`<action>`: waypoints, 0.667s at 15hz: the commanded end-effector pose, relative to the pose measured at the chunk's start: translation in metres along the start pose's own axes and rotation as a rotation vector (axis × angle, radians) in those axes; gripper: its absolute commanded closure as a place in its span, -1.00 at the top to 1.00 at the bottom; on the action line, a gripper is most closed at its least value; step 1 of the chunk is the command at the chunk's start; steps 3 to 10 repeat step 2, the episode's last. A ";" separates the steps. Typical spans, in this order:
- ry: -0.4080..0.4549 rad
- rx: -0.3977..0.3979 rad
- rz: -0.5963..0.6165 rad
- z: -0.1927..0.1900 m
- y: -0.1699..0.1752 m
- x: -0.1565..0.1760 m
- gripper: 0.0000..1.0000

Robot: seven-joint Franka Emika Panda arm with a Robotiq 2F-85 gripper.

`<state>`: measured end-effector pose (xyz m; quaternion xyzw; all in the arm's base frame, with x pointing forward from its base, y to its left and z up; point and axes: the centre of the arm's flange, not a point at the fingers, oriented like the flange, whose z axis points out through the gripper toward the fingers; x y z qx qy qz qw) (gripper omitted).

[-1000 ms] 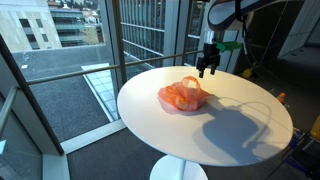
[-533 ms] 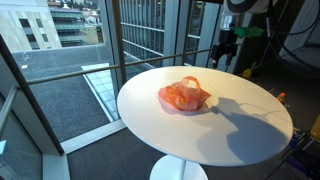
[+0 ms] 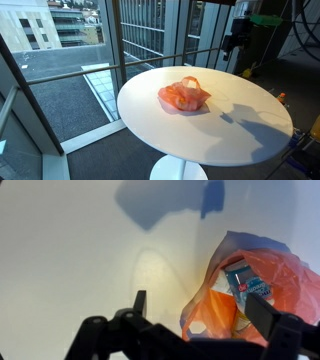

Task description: Put the blue and and white container in the plastic bag.

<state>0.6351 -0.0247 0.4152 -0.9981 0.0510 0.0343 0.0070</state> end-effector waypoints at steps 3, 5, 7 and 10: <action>0.000 0.000 0.000 -0.001 0.000 -0.002 1.00; 0.000 0.000 0.000 -0.001 0.000 -0.002 1.00; 0.000 0.000 0.000 -0.001 0.000 -0.002 1.00; 0.000 0.000 0.000 -0.001 0.000 -0.002 1.00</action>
